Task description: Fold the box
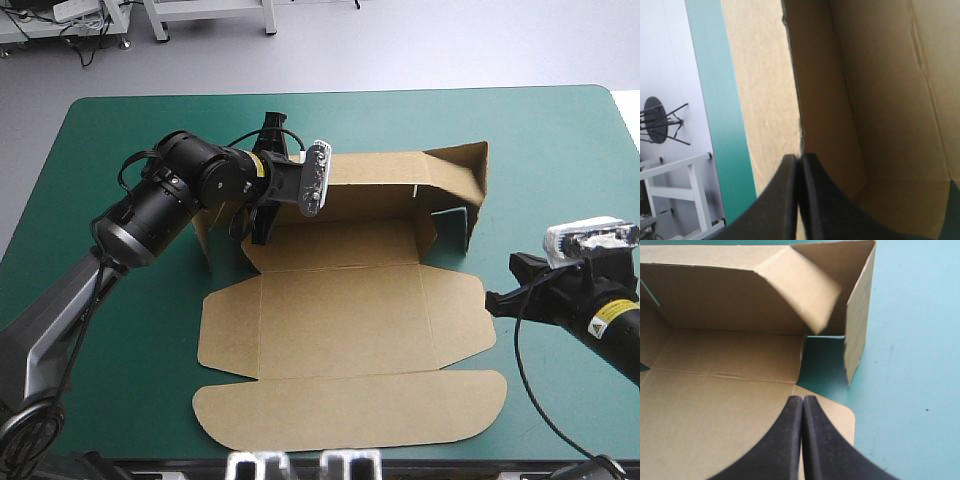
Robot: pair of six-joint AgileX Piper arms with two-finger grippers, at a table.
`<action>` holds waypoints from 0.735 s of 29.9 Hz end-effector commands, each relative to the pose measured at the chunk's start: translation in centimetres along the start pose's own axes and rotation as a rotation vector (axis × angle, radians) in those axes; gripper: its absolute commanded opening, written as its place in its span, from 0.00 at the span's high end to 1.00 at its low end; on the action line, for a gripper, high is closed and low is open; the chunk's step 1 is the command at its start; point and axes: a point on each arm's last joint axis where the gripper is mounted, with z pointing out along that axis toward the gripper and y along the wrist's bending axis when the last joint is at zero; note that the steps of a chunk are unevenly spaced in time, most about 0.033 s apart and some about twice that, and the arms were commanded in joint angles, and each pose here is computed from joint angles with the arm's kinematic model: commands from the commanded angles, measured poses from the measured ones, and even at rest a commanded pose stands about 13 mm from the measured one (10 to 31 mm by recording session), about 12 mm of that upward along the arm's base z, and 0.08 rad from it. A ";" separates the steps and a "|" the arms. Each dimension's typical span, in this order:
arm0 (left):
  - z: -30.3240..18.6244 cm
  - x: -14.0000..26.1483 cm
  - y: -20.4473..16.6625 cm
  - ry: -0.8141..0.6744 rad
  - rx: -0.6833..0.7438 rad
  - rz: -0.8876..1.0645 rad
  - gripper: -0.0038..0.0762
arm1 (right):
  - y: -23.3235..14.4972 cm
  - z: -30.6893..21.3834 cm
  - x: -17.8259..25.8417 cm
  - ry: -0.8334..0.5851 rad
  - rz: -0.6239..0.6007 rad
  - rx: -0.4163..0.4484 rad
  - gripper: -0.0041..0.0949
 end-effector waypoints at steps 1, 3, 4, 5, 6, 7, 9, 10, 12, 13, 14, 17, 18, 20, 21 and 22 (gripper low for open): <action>-2.9 0.2 0.8 -0.008 -0.151 0.001 0.96 | 0.1 0.7 -3.2 -0.080 -0.051 0.031 0.98; -3.3 0.4 0.9 -0.006 -0.183 -0.012 0.96 | 0.1 1.9 -4.6 -0.071 -0.077 0.060 0.98; -3.4 0.4 0.9 -0.009 -0.188 -0.018 0.96 | 0.2 2.3 -5.2 -0.069 -0.085 0.067 0.98; -3.6 0.4 0.9 -0.012 -0.194 -0.025 0.96 | 0.2 3.0 -6.0 -0.065 -0.091 0.074 0.98; -3.8 0.3 1.0 -0.018 -0.203 -0.034 0.96 | 0.3 3.6 -6.8 -0.064 -0.097 0.079 0.98; -3.9 0.3 1.0 -0.020 -0.207 -0.035 0.96 | 0.5 4.5 -7.5 -0.054 -0.098 0.080 0.98; -3.9 0.3 1.1 -0.024 -0.214 -0.036 0.96 | 0.8 6.0 -9.1 -0.049 -0.102 0.081 0.98; -3.9 0.3 1.1 -0.024 -0.214 -0.036 0.96 | 0.9 6.6 -9.9 -0.050 -0.104 0.081 0.98; -3.9 0.3 1.1 -0.025 -0.216 -0.036 0.96 | 1.1 8.2 -11.6 -0.043 -0.108 0.084 0.98; -3.9 0.3 1.1 -0.025 -0.216 -0.037 0.96 | 1.2 8.6 -12.5 -0.050 -0.107 0.086 0.98; -3.9 0.3 1.0 -0.023 -0.212 -0.040 0.96 | 1.3 9.4 -13.4 -0.040 -0.111 0.088 0.98; -3.9 0.4 0.8 -0.012 -0.191 -0.041 0.96 | 1.1 11.8 -15.6 0.028 -0.107 0.094 0.98; -3.8 0.4 0.8 -0.010 -0.187 -0.047 0.96 | 0.9 12.5 -16.3 0.052 -0.103 0.071 0.98; -3.8 0.5 0.6 -0.010 -0.183 -0.053 0.96 | 0.3 13.7 -17.6 0.086 -0.079 0.009 0.98; -3.6 0.5 0.6 -0.010 -0.179 -0.057 0.96 | -0.1 14.3 -18.2 0.102 -0.057 -0.032 0.98; -3.6 0.5 0.6 -0.011 -0.179 -0.057 0.96 | -0.7 14.9 -18.7 0.118 -0.036 -0.064 0.98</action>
